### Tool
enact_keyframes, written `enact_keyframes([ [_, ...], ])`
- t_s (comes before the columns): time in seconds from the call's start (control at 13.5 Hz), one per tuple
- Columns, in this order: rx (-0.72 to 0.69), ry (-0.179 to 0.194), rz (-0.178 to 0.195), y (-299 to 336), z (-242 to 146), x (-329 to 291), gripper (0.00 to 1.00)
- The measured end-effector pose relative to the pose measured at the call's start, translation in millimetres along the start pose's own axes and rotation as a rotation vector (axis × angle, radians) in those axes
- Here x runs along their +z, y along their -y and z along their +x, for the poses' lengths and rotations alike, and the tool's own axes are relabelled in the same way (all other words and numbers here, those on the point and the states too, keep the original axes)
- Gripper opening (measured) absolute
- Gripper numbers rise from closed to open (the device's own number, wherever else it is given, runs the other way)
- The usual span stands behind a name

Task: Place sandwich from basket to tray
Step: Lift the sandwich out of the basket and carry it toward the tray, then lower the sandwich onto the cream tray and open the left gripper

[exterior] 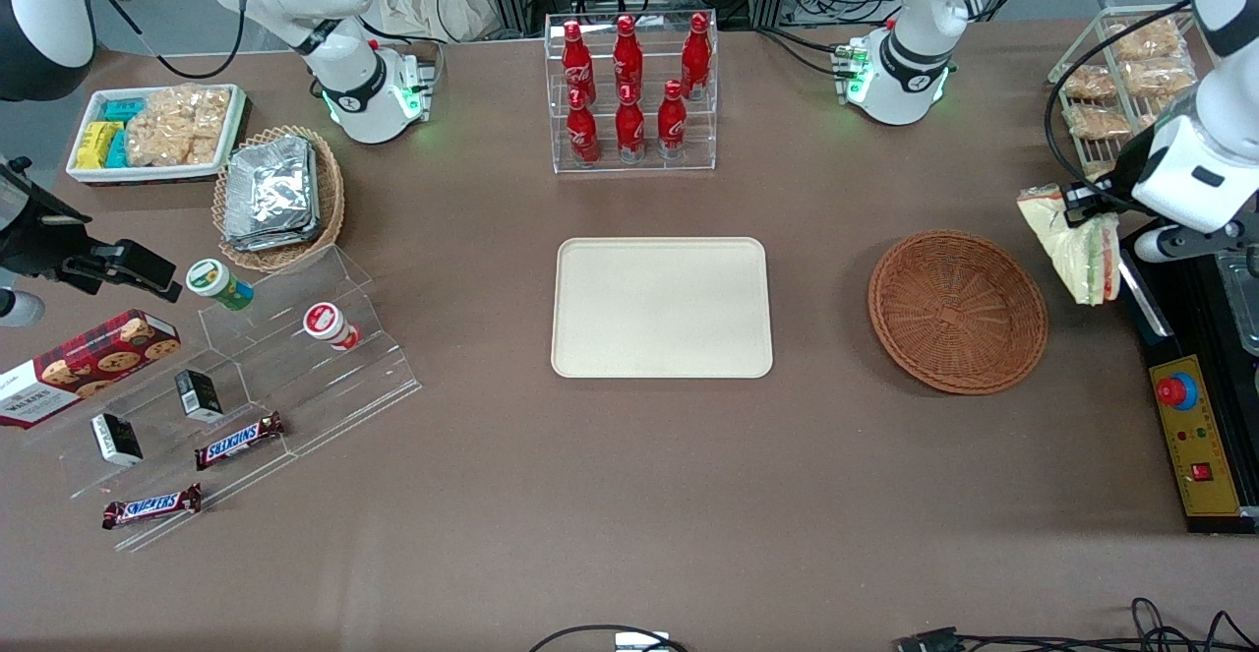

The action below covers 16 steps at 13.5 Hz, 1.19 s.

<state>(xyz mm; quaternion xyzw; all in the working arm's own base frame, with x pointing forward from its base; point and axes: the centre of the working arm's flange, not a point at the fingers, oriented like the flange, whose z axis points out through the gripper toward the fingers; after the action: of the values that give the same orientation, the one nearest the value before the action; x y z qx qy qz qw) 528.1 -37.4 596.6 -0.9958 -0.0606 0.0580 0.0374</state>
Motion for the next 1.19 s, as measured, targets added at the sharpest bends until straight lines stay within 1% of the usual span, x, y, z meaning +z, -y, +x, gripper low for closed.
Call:
enact_keyframes([
  [0.07, 0.027, -0.006, 0.002, -16, -1, -5, 0.18],
  [0.22, 0.040, -0.008, 0.012, -74, -11, -5, 0.18],
  [0.44, 0.001, 0.000, 0.032, -197, -53, 7, 0.18],
  [0.59, -0.024, 0.020, 0.032, -263, -79, 19, 0.18],
  [0.67, -0.027, 0.034, 0.029, -280, -84, 27, 0.18],
  [0.74, -0.027, 0.048, 0.025, -288, -81, 36, 0.18],
  [0.89, -0.025, 0.057, 0.002, -295, -67, 55, 0.18],
  [1.04, -0.021, 0.044, -0.032, -306, -56, 90, 0.18],
  [1.19, -0.013, 0.027, -0.062, -316, -53, 139, 0.18],
])
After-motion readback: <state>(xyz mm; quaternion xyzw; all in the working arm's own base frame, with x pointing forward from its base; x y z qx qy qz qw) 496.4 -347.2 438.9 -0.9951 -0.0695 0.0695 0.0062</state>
